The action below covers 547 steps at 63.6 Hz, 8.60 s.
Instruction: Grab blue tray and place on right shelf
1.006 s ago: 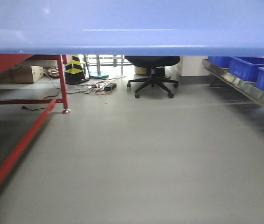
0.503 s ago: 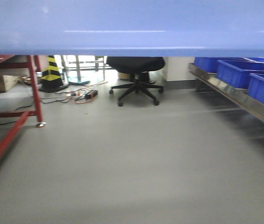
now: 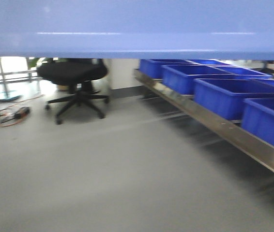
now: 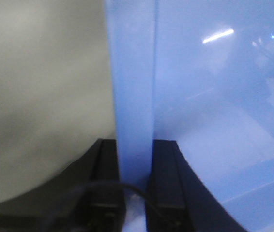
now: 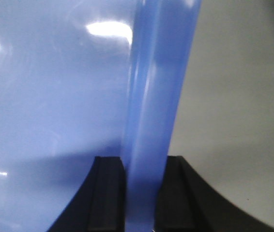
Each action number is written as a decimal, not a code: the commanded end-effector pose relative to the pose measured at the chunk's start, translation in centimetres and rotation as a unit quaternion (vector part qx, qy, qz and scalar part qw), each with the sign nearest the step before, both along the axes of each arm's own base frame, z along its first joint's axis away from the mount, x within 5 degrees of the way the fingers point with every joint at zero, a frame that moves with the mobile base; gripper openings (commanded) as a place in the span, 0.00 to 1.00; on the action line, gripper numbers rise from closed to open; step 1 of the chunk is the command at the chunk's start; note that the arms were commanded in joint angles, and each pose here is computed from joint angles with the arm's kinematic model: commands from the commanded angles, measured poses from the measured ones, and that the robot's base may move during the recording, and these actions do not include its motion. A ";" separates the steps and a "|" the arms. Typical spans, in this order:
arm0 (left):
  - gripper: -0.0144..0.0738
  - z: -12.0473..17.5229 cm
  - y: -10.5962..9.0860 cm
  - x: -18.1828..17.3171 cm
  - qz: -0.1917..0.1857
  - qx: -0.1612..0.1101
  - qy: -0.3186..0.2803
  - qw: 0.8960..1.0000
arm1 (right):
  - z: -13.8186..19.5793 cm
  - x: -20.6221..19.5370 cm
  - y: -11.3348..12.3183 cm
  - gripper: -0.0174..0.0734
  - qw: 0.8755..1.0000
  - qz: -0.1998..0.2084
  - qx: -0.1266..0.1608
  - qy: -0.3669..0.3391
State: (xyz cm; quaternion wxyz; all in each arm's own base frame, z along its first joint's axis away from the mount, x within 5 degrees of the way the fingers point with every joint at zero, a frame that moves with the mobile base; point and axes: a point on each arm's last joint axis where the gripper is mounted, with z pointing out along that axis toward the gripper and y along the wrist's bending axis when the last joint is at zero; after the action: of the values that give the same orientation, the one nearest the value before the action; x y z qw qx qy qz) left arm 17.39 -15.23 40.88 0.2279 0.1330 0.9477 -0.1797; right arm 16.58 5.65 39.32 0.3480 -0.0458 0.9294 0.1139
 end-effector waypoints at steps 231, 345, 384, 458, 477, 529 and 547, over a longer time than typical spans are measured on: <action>0.11 0.9 0.8 -1.0 -0.015 0.020 0.002 1.000 | 1.8 0.1 -0.5 0.26 0.998 -0.003 -0.011 -0.064; 0.11 -2.3 -0.9 15.7 0.063 0.060 -0.029 0.996 | 0.2 16.4 4.5 0.27 0.999 0.002 -0.034 0.012; 0.82 -3.2 -1.2 16.0 0.057 0.066 -0.003 0.996 | -0.9 17.1 4.7 0.88 0.998 0.002 -0.044 0.036; 0.11 -5.0 11.4 -11.0 0.016 -0.137 -0.458 0.878 | -6.4 -10.5 -4.0 0.25 0.920 0.008 0.021 -0.392; 0.11 -6.2 12.7 -12.8 0.019 -0.149 -0.507 0.849 | -7.4 -12.2 -4.4 0.25 0.887 0.004 0.042 -0.461; 0.11 -8.7 13.6 -13.6 0.081 -0.088 -0.519 0.846 | -7.4 -12.2 -4.4 0.25 0.887 0.004 0.042 -0.461; 0.11 -16.1 14.6 -13.0 0.179 -0.037 -0.546 0.817 | -7.4 -12.2 -4.4 0.25 0.887 0.004 0.042 -0.461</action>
State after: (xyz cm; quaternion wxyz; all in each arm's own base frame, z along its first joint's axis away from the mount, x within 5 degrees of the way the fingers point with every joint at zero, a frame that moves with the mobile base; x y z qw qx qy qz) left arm 4.28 -0.88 24.70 0.6935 0.0477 0.7150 -0.0749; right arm 4.47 1.23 30.21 0.6982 -0.0806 0.7013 0.1190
